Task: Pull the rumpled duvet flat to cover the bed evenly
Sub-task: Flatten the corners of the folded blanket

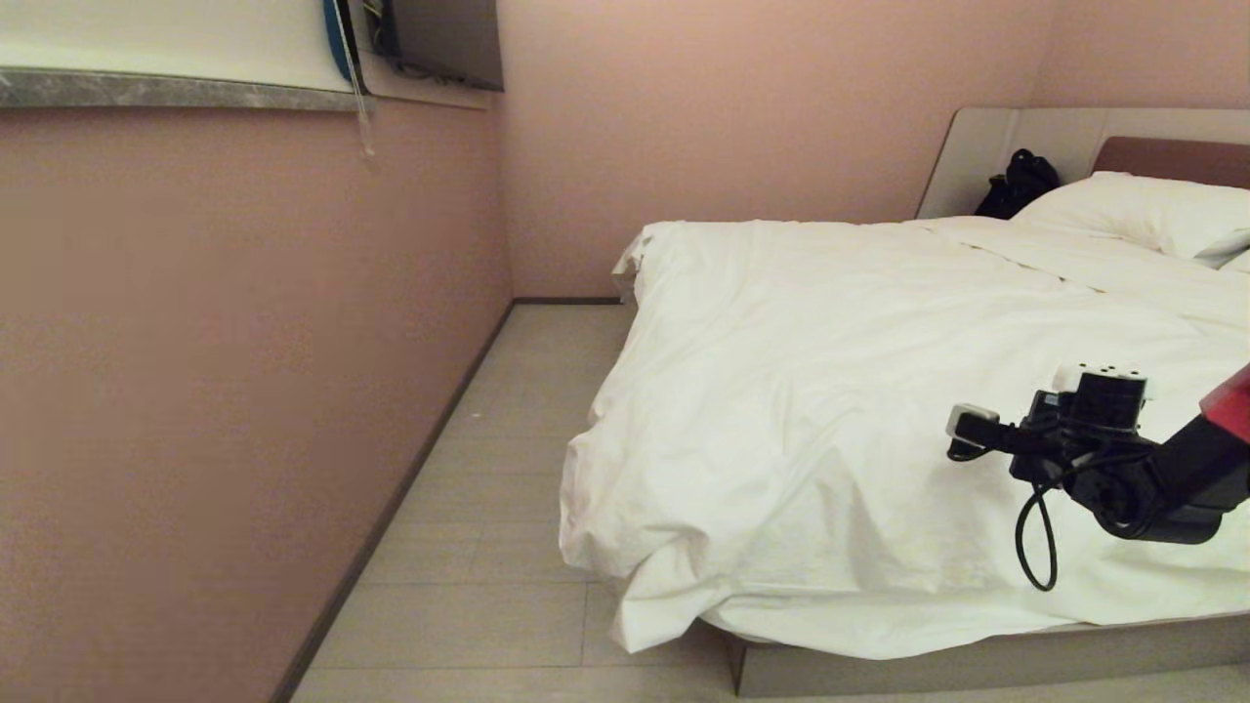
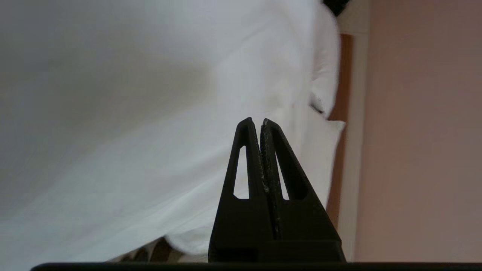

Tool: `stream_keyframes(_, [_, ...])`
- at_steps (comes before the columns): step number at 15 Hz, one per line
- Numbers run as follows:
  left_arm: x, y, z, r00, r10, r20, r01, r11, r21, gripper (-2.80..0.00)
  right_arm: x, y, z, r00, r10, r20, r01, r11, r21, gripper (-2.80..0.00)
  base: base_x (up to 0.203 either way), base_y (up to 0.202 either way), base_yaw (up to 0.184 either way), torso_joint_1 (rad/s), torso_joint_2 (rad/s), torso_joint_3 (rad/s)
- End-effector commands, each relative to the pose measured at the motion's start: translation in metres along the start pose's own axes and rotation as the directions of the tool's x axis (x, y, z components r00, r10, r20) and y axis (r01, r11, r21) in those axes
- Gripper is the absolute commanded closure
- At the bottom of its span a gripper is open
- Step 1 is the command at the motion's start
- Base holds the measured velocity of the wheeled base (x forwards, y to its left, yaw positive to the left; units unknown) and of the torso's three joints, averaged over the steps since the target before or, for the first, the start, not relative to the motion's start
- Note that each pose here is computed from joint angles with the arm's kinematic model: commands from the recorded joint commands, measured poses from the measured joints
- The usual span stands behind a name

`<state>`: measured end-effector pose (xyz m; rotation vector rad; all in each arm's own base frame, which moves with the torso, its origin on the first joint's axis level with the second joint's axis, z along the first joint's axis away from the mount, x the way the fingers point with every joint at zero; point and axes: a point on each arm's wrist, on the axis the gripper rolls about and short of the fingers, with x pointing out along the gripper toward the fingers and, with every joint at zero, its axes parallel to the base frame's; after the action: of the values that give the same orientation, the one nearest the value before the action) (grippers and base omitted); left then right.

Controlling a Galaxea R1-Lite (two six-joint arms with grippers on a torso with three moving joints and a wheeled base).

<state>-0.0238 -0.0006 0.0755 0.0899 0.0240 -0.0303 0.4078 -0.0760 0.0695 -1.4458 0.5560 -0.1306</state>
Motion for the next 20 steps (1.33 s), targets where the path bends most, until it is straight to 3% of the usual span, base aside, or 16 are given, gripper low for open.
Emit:
stream_keyframes(1, [0.000,0.000,0.000,1.000,-0.002,-0.001,0.002,1.000,0.000,0.00,-0.002,0.017,-0.004,0.994,0.103,-0.019,-0.104,0.994,-0.035,0.00,0.000,0.000,0.000,0.000,0.00,0.000])
stream_keyframes(7, [0.000,0.000,0.000,1.000,0.000,-0.001,0.000,1.000,0.000,0.00,-0.020,0.060,-0.020,0.960,0.274,-0.060,-0.278,0.958,-0.071,0.00,0.000,0.000,0.000,0.000,0.00,0.000])
stream_keyframes(12, [0.000,0.000,0.000,1.000,-0.001,-0.001,0.001,1.000,0.000,0.00,-0.047,0.082,-0.032,0.926,0.370,-0.081,-0.377,0.919,-0.115,0.00,0.000,0.000,0.000,0.000,0.00,0.000])
stream_keyframes(14, [0.000,0.000,0.000,1.000,0.000,-0.001,0.000,1.000,0.000,0.00,-0.049,0.065,-0.032,0.950,0.306,-0.067,-0.311,0.945,-0.098,0.00,0.000,0.000,0.000,0.000,0.00,0.000])
stream_keyframes(17, [0.000,0.000,0.000,1.000,-0.002,-0.001,0.002,1.000,0.000,0.00,-0.062,0.009,-0.030,0.993,0.115,-0.038,-0.116,0.993,-0.023,0.00,0.000,0.000,0.000,0.000,0.00,0.000])
stream_keyframes(19, [0.000,0.000,0.000,1.000,-0.002,-0.001,0.002,1.000,0.000,0.00,-0.078,-0.033,-0.036,0.997,-0.064,-0.036,0.064,0.998,0.023,0.00,0.000,0.000,0.000,0.000,0.00,0.000])
stream_keyframes(20, [0.000,0.000,0.000,1.000,0.000,-0.001,0.000,1.000,0.000,0.00,-0.088,-0.060,-0.042,0.982,-0.182,-0.053,0.185,0.982,0.039,0.00,0.000,0.000,0.000,0.000,0.00,0.000])
